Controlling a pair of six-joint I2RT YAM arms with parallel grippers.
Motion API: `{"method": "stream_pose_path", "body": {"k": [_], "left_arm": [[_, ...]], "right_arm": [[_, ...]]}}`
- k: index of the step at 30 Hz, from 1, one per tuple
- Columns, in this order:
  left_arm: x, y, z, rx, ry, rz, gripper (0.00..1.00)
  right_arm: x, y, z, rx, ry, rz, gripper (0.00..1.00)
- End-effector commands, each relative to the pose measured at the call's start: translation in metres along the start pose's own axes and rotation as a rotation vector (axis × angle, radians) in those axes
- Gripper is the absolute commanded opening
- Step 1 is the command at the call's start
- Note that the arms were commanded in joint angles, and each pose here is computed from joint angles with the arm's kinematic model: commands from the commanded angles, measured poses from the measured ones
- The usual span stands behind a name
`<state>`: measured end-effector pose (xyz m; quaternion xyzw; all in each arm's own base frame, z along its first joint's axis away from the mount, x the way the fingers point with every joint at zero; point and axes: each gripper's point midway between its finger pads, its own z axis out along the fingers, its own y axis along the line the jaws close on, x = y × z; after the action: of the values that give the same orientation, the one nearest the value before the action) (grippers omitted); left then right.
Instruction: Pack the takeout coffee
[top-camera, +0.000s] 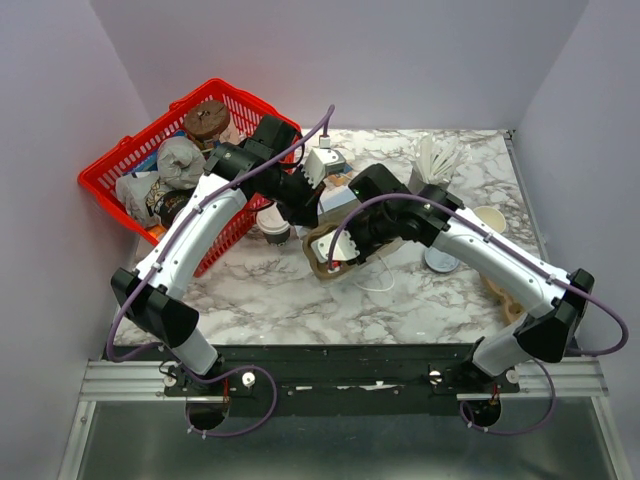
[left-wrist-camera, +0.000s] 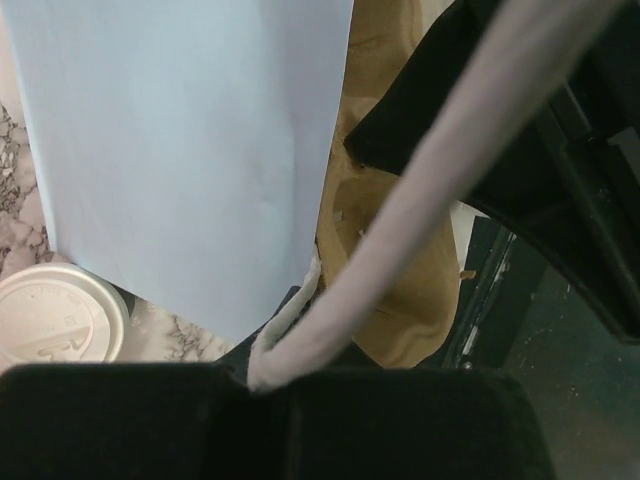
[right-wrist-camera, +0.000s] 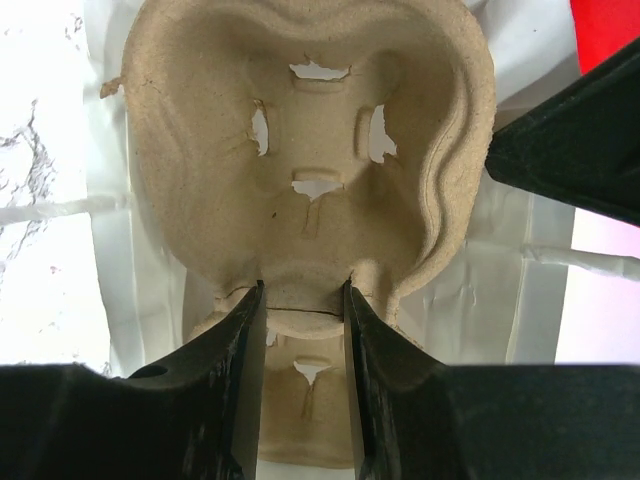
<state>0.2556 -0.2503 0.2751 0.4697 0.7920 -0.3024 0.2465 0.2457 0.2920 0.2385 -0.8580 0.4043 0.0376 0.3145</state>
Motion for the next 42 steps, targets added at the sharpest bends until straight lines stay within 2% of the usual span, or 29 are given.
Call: {"method": "stream_pose_path", "body": {"k": [1, 5, 15, 21, 34, 42], "left_arm": [[-0.009, -0.014, -0.003, 0.048, -0.031, -0.036, 0.0], [-0.006, -0.015, -0.003, 0.061, -0.008, -0.034, 0.0], [-0.003, -0.014, -0.002, 0.065, -0.003, -0.006, 0.0], [-0.003, -0.023, -0.005, 0.115, -0.017, 0.055, 0.0], [-0.003, -0.028, 0.001, 0.187, 0.013, 0.023, 0.0], [0.007, -0.024, 0.007, 0.21, 0.058, 0.016, 0.0]], "right_arm": [[0.007, 0.007, -0.005, -0.066, 0.069, -0.005, 0.01], [0.008, 0.008, -0.01, -0.081, 0.087, -0.007, 0.01], [-0.004, 0.0, -0.035, 0.064, 0.026, -0.026, 0.01], [0.0, 0.009, -0.028, 0.027, 0.039, -0.003, 0.01], [0.016, 0.008, 0.0, -0.086, 0.126, -0.039, 0.01], [0.022, 0.007, -0.01, -0.085, 0.175, -0.036, 0.01]]}}
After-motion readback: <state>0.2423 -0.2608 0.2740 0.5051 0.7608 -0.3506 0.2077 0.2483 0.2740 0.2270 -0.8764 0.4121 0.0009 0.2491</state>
